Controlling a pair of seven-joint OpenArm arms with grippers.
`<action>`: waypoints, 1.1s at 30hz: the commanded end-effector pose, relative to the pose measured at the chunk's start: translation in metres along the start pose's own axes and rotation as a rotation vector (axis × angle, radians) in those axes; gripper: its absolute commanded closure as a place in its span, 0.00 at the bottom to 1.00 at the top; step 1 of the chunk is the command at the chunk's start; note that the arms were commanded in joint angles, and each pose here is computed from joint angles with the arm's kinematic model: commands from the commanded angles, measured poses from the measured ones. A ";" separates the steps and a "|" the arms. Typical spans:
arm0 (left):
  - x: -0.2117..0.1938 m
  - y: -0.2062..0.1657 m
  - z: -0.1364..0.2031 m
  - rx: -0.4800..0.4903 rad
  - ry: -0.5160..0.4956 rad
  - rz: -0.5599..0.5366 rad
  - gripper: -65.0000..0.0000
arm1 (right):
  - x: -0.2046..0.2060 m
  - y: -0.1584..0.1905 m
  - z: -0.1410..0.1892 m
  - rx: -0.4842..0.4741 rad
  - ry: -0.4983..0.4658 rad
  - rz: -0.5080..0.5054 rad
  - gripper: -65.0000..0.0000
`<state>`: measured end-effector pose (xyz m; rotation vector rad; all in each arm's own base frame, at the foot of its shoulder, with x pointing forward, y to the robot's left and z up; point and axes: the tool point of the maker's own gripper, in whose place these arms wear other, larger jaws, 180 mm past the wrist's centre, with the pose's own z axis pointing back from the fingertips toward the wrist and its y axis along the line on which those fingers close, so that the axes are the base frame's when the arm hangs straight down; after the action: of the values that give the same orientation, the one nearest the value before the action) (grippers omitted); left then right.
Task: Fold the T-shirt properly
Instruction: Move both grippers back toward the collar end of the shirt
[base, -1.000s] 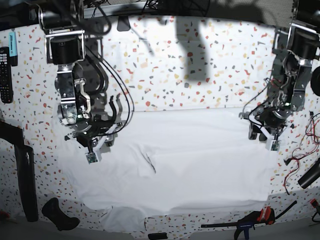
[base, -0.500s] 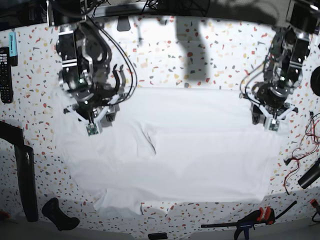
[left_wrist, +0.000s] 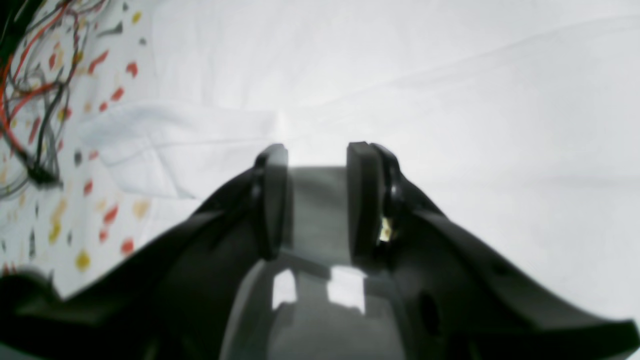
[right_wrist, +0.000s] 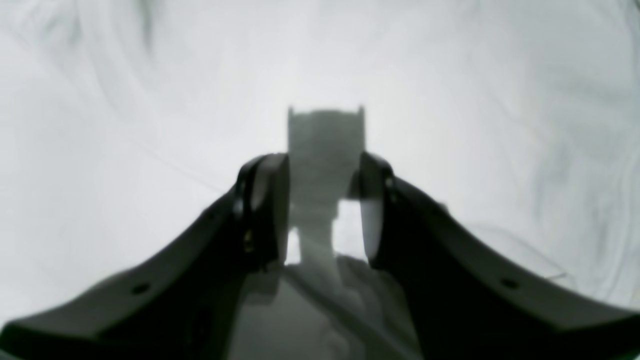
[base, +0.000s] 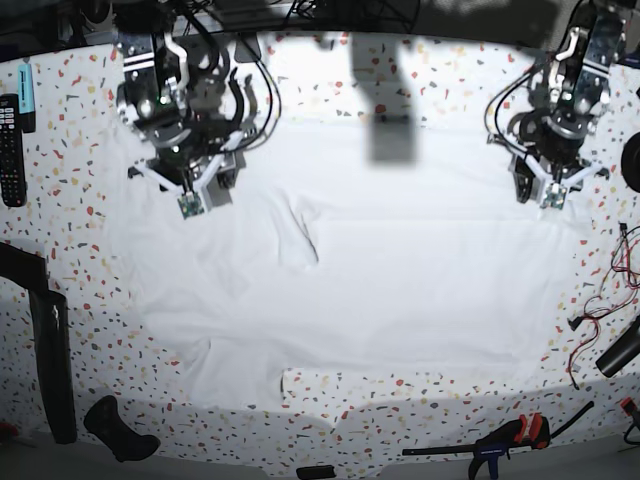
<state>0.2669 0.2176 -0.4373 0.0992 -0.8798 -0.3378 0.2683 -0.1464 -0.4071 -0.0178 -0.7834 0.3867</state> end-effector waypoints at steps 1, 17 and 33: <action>-0.030 0.001 0.009 -0.001 0.119 -0.008 0.69 | 0.002 0.000 0.005 -0.001 -0.003 0.015 0.64; -0.041 0.006 0.058 0.064 0.137 0.004 0.69 | -0.026 0.013 0.039 -0.016 0.075 0.084 0.64; -0.044 -0.012 0.071 0.037 0.138 0.018 0.69 | -0.052 0.013 0.069 -0.048 0.175 0.114 0.64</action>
<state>0.1857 0.2238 -0.4281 0.1449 -0.7611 -0.2845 0.1799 -0.1591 -0.4020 -0.1291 -0.6028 0.4660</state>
